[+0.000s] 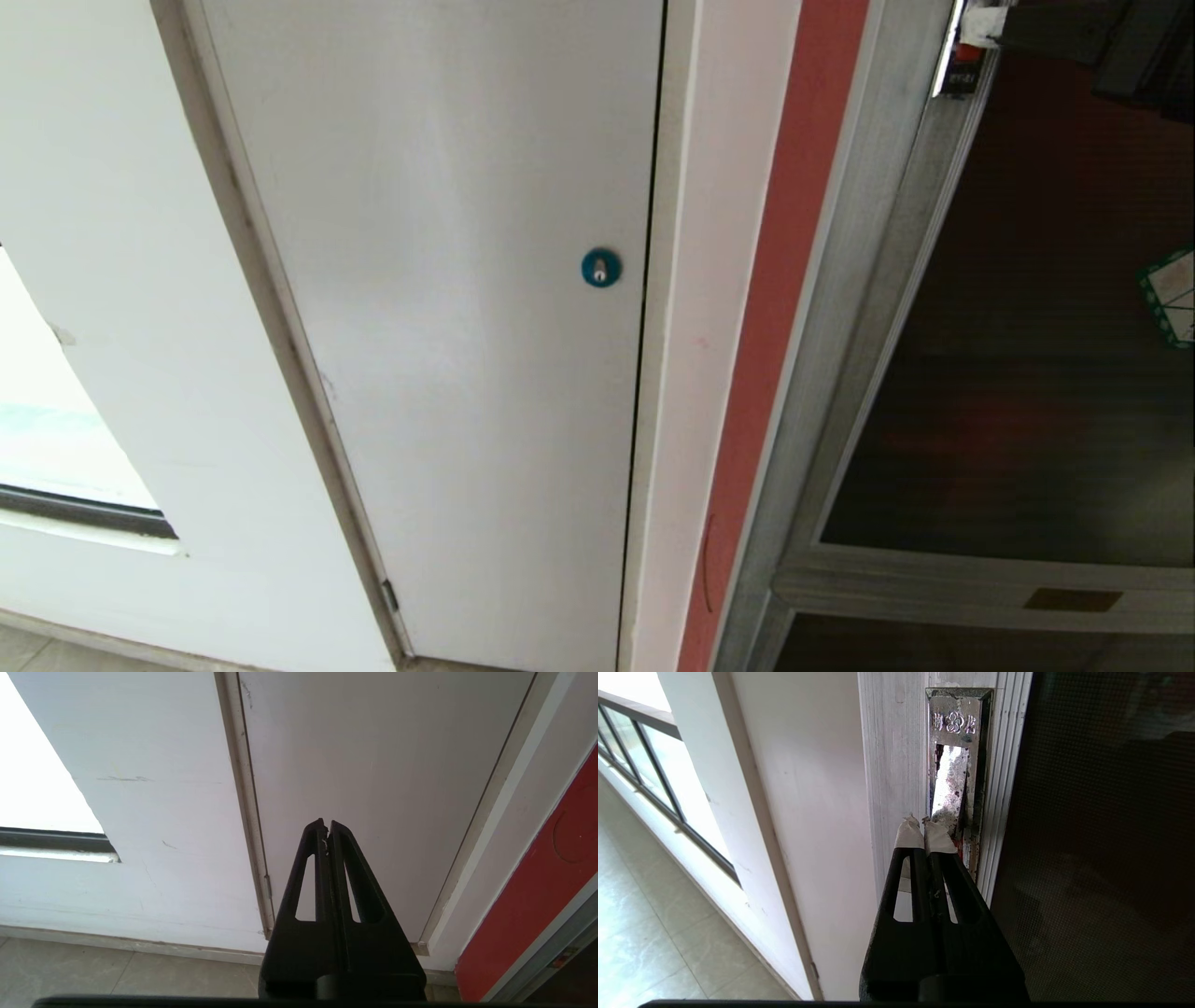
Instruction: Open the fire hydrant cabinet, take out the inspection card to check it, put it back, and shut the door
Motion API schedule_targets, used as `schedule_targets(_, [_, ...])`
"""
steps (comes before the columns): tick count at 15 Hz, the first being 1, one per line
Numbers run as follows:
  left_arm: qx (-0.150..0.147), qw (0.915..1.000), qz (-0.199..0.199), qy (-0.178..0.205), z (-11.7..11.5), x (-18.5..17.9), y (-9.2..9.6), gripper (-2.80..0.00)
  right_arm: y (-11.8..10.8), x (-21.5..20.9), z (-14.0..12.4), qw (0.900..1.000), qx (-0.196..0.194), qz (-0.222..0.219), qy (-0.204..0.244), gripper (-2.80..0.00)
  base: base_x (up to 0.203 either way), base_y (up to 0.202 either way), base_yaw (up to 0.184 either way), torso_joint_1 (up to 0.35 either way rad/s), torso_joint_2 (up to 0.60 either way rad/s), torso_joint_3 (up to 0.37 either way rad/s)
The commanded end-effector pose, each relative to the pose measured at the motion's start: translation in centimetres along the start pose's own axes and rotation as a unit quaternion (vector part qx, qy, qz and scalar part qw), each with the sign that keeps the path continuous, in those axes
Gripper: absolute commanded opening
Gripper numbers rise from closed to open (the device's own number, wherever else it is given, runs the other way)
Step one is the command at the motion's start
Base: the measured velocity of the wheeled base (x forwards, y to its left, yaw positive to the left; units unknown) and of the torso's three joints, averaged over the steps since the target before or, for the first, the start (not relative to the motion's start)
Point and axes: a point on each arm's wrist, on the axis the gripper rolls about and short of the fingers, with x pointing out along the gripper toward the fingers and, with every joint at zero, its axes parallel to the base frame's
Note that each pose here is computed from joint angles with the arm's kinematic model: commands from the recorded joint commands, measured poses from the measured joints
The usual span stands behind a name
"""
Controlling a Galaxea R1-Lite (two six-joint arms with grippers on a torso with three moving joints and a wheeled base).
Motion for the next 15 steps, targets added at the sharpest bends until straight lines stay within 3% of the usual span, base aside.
schedule_targets(1, [0.000,1.0000,0.000,0.000,0.00,0.00,0.00,-2.80,-0.26,0.20,-0.17,1.000,0.001,-0.004,0.003,-2.80,0.000,0.000,0.000,0.000,0.00,0.000])
schedule_targets(15, [0.000,1.0000,0.000,0.000,0.00,0.01,0.00,-2.80,-0.89,0.74,-0.60,1.000,0.002,-0.011,0.010,-2.80,0.000,0.000,0.000,0.000,0.00,0.000])
